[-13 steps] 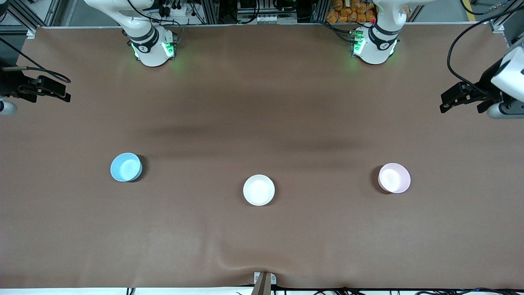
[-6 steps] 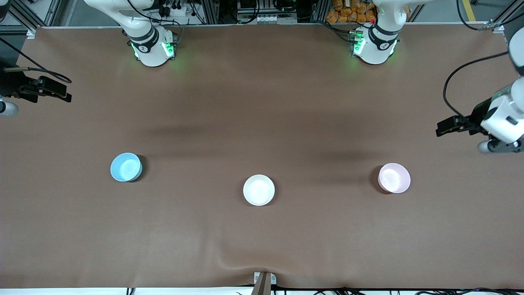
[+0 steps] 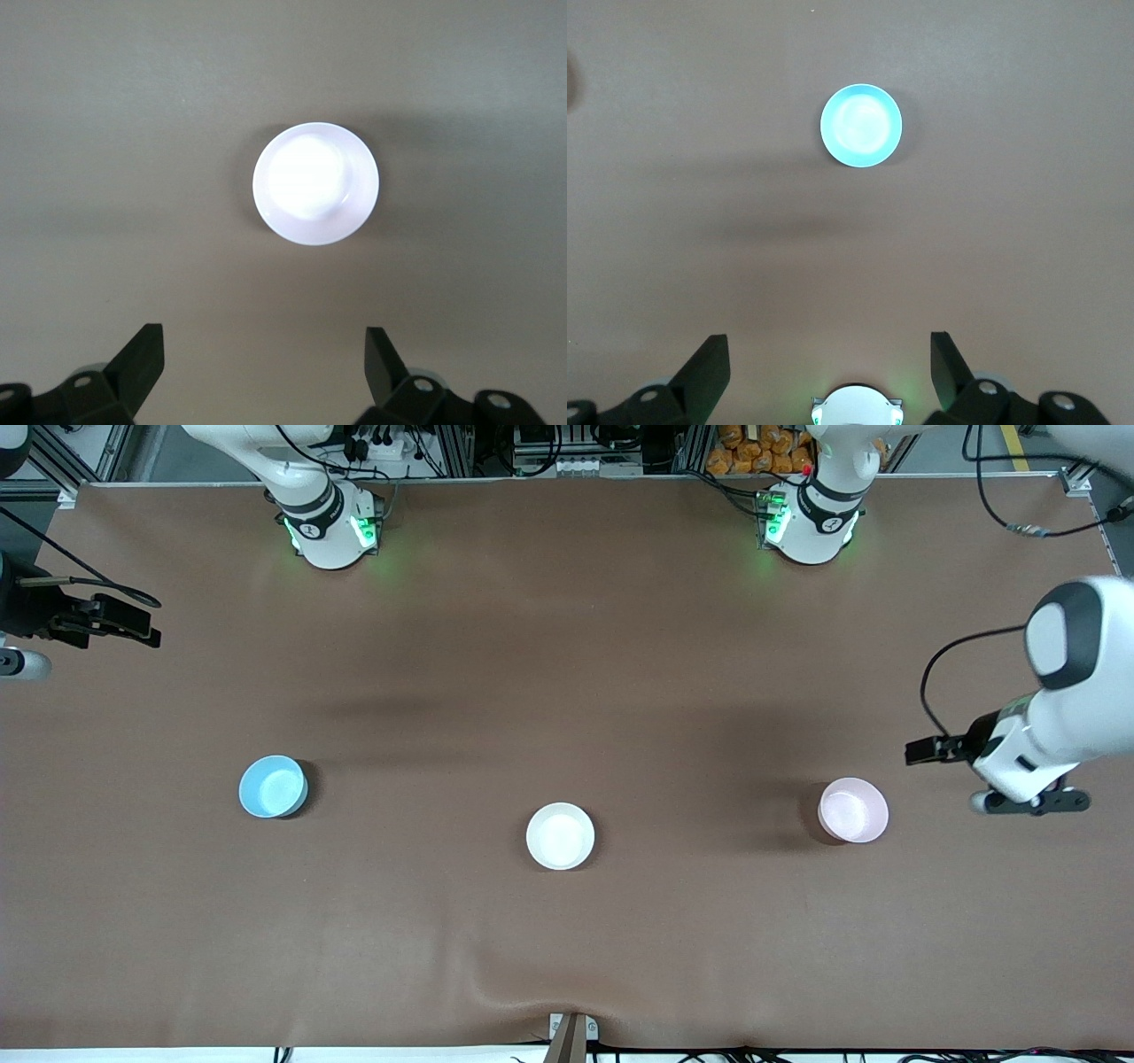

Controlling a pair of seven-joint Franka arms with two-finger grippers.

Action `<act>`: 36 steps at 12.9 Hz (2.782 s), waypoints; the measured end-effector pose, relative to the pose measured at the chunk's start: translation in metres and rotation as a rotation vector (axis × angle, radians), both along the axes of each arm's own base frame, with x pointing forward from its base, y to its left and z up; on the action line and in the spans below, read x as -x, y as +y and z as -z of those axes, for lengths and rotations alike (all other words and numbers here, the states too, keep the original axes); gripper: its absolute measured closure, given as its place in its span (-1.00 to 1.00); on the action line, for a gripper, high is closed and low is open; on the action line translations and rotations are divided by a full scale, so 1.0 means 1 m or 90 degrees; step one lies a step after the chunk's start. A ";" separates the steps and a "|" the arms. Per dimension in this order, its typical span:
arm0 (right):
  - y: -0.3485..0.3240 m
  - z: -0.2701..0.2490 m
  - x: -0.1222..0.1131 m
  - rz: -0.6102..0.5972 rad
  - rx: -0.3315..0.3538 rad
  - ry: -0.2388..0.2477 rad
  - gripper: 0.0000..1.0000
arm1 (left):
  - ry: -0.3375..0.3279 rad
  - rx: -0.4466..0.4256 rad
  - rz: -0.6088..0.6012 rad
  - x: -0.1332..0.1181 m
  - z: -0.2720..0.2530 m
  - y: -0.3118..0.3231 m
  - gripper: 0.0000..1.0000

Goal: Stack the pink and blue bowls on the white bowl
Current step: 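Move the left gripper down to the pale pink bowl's rim, then close the left gripper on the pink bowl's rim, then carry the pink bowl with the left gripper over the white bowl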

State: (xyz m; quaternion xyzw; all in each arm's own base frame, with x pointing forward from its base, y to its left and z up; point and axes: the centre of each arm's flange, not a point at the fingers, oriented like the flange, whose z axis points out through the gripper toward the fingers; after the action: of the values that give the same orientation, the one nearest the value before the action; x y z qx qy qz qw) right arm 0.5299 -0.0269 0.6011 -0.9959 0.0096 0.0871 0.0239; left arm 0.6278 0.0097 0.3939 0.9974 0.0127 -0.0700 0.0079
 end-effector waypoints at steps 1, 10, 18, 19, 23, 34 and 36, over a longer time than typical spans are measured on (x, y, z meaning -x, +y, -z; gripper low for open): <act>0.000 0.000 0.000 0.000 0.000 0.000 -1.00 | -0.006 -0.001 0.002 -0.003 0.015 0.000 -1.00; 0.000 0.003 -0.001 0.000 0.000 0.002 -1.00 | -0.073 -0.008 0.059 0.000 0.151 0.026 -0.86; 0.001 0.005 -0.003 -0.001 0.000 -0.001 -1.00 | -0.088 -0.002 0.065 -0.004 0.173 0.019 0.24; 0.001 0.005 -0.003 -0.001 0.000 0.000 -1.00 | -0.090 -0.002 0.064 -0.004 0.175 0.020 0.24; 0.001 0.006 -0.004 -0.001 0.000 0.000 -1.00 | -0.089 0.000 0.065 -0.004 0.180 0.018 0.50; 0.001 0.007 -0.004 -0.001 0.000 0.001 -1.00 | -0.116 0.031 0.029 -0.019 0.127 -0.054 0.95; 0.001 0.007 -0.004 -0.001 0.000 0.002 -1.00 | -0.105 0.041 0.001 -0.026 0.094 -0.097 0.95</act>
State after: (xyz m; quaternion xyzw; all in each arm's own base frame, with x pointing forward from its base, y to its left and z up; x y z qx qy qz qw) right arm 0.5335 -0.0260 0.5938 -0.9957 0.0088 0.0890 0.0237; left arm 0.6534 -0.0876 0.2995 0.9990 0.0085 0.0119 0.0412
